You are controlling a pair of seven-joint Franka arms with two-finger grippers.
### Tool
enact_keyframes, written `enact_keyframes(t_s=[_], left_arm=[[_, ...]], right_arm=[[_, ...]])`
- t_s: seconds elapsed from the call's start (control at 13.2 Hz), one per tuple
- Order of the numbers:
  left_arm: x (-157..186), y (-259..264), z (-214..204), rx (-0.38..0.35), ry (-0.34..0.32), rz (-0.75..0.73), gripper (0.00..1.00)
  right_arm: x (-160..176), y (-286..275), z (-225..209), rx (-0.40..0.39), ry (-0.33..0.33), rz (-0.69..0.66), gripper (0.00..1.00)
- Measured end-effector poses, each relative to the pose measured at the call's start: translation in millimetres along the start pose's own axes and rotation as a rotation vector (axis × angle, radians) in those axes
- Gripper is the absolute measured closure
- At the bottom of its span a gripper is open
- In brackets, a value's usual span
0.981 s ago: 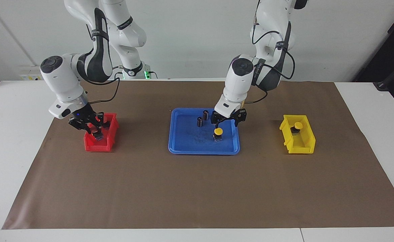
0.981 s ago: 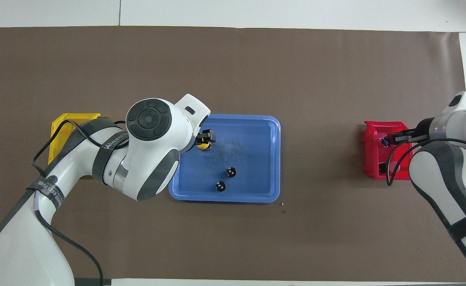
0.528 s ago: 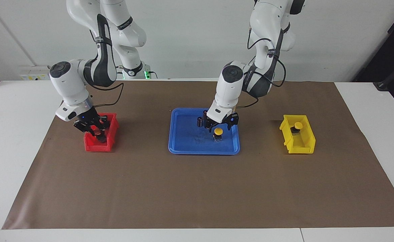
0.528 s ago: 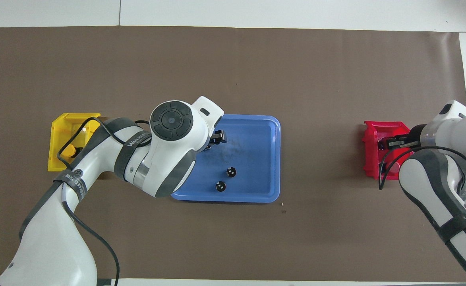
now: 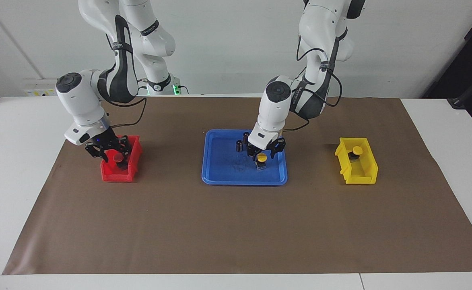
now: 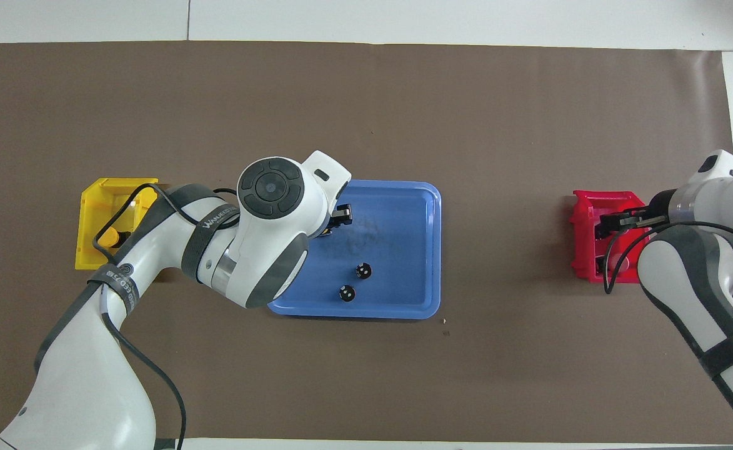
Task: Sort red and yellow buttons by color
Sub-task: 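Carry the yellow button to the yellow bin while the right gripper withdraws, then lower the yellow button into the yellow bin and open the left gripper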
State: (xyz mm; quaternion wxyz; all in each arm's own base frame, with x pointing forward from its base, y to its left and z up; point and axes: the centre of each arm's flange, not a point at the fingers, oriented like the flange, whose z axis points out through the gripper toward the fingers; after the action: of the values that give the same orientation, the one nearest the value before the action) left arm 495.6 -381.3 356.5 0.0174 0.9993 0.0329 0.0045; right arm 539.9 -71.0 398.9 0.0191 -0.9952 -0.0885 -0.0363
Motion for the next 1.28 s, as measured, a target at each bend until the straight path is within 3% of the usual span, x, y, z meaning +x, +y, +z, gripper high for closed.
enact_keyframes(t_s=[0.15,0.23,0.3,0.53,0.68,0.98,1.28], left_arm=[[0,0,2,0.001,-0.001,-0.022,0.51],[0,0,1,0.000,0.000,-0.036,0.59],[1,1,0,-0.002,0.002,-0.044,0.59],[12,0,-22,0.010,-0.009,-0.062,0.59],[33,-23,-53,0.052,-0.046,-0.036,0.59],[122,-185,-121,0.076,-0.025,0.095,0.59],[156,-296,-139,0.113,-0.025,0.264,0.59]], right_arm=[[17,0,-52,0.018,-0.036,-0.005,0.20],[21,-1,-82,0.025,-0.053,0.005,0.12],[22,-4,-113,0.028,-0.064,0.021,0.01],[9,-15,-182,0.026,-0.095,0.077,0.00],[1,-17,-219,-0.017,-0.119,0.132,0.00],[-2,-14,-232,-0.054,-0.138,0.160,0.00],[1,-12,-226,-0.052,-0.149,0.182,0.00]])
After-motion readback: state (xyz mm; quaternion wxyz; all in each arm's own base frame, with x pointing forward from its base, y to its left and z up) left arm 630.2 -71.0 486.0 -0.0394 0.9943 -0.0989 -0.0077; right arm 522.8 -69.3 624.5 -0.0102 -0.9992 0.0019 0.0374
